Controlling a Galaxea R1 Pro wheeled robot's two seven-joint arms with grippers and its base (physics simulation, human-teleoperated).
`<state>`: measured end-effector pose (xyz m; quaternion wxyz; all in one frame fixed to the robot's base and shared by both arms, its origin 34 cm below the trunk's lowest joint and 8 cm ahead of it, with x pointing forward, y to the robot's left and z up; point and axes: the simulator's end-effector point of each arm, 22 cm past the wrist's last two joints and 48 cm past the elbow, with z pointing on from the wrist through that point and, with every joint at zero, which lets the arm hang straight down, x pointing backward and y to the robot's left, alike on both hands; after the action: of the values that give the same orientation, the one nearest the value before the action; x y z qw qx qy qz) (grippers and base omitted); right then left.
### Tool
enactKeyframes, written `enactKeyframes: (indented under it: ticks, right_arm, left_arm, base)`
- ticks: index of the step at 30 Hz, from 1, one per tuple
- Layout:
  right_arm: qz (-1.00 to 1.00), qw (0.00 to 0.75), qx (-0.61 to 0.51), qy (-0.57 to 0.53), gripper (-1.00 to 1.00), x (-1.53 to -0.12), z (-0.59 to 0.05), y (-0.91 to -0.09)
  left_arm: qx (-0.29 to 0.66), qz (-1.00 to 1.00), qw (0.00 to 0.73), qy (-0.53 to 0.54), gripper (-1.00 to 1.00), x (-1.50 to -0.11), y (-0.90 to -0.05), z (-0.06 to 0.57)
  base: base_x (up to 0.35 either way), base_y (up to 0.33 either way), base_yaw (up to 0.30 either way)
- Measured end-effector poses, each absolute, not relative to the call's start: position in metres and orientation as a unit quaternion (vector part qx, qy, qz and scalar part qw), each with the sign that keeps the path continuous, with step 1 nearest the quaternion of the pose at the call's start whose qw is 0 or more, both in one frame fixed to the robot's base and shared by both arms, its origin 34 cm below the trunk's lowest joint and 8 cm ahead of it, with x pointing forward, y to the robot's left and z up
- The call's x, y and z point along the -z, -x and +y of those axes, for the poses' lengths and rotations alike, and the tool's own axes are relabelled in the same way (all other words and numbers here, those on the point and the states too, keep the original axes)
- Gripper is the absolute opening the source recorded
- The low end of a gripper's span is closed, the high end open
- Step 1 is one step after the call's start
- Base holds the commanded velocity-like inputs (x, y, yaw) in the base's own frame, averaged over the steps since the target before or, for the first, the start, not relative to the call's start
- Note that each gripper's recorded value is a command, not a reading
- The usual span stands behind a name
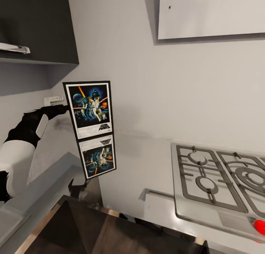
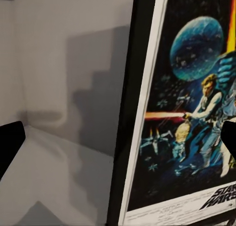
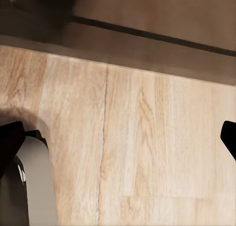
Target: Pick up the poster from the kitchen countertop and hang it on one of the wall nails in the kitchen.
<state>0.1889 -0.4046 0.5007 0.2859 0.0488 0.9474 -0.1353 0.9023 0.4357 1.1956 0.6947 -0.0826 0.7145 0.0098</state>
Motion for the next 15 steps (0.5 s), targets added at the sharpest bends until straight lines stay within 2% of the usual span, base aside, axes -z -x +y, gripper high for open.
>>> enactKeyframes:
  ticks: [9,15]
  right_arm:
    - [0.947,0.286,0.135,-0.049,1.00,-0.5006,-0.4046,-0.1885]
    - [0.947,0.286,0.135,-0.049,1.00,-0.5007,-0.4046,-0.1885]
  left_arm:
    - [-0.010,0.715,0.695,0.083,1.00,-1.1954,-0.9024,0.4358]
    - [-0.011,0.714,0.695,0.083,1.00,-1.1959,-0.9018,0.4379]
  base:
    - [0.045,0.023,0.000]
    - [0.147,0.002,0.000]
